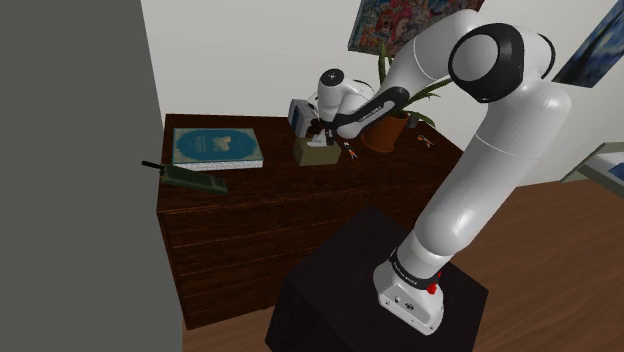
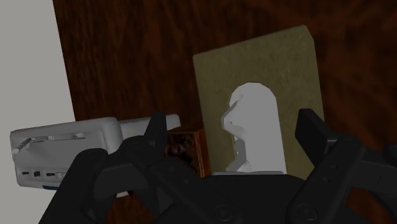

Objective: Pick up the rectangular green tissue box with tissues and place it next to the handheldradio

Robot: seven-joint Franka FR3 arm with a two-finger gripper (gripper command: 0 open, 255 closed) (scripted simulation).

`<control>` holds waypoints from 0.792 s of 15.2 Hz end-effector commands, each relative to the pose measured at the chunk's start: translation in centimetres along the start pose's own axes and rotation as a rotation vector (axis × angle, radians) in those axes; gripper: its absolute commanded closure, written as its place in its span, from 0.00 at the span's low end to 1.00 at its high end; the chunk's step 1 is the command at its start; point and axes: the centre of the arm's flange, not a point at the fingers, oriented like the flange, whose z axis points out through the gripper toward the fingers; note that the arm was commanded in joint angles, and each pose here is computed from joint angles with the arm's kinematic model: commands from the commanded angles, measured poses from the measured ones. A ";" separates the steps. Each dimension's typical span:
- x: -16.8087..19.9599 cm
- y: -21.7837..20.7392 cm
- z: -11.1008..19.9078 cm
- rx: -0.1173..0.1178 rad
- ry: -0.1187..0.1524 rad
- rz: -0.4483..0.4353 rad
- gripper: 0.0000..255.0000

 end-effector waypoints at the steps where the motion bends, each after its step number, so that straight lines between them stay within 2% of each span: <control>1: 0.0 -0.1 0.5 0.000 0.000 0.000 0.00; 7: 0.0 -0.1 0.5 0.000 0.000 0.000 0.00; 8: 0.0 -0.1 0.5 0.000 0.000 0.000 1.00; 12: 0.0 -0.1 0.5 0.000 0.000 0.000 1.00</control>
